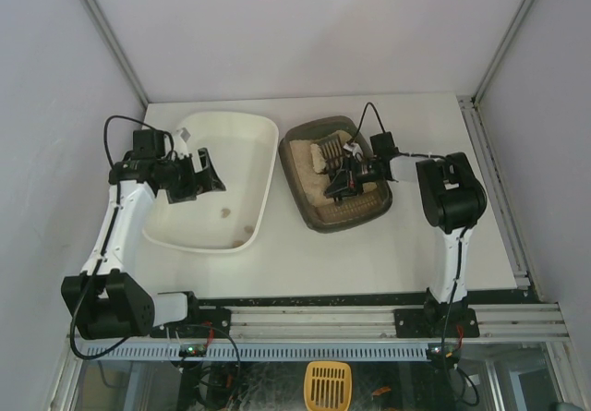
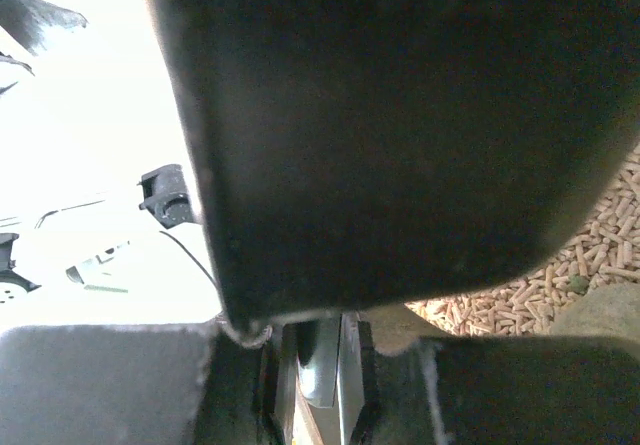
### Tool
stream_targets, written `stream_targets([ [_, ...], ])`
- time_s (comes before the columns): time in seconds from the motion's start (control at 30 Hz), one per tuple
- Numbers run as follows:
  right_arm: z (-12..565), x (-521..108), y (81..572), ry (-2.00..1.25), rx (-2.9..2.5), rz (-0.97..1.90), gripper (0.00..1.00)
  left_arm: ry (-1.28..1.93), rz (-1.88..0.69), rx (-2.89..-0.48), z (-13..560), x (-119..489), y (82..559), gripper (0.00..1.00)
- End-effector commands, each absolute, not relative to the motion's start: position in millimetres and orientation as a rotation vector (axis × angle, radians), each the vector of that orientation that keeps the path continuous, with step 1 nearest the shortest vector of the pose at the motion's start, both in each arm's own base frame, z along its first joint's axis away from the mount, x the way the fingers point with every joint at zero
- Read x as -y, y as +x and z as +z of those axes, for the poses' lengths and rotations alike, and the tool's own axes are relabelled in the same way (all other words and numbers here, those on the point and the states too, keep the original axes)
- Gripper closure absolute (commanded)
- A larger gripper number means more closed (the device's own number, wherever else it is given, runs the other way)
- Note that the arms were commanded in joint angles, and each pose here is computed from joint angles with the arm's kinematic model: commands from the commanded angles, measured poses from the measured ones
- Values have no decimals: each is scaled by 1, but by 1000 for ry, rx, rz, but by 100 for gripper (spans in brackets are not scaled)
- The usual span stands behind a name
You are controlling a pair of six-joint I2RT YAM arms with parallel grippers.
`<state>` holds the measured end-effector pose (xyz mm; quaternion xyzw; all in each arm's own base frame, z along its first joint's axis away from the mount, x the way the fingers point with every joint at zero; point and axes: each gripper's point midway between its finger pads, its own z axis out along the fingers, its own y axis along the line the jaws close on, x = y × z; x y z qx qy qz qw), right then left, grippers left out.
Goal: Clean the litter box
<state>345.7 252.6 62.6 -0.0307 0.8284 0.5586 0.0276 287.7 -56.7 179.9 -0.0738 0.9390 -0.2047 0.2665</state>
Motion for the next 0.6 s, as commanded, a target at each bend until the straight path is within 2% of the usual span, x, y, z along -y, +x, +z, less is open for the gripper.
stream_targets([
  [0.0, 112, -250, 359, -113, -2391, 1818, 100, -154, -451, -2441, 216, 46, 296, 3],
  [0.37, 159, -257, 345, -100, -2154, 2017, 100, -177, -312, -2321, 269, 28, 291, 0],
  [0.57, 183, -255, 327, -73, -2030, 2114, 100, -134, -256, -2333, 264, 22, 277, 0],
])
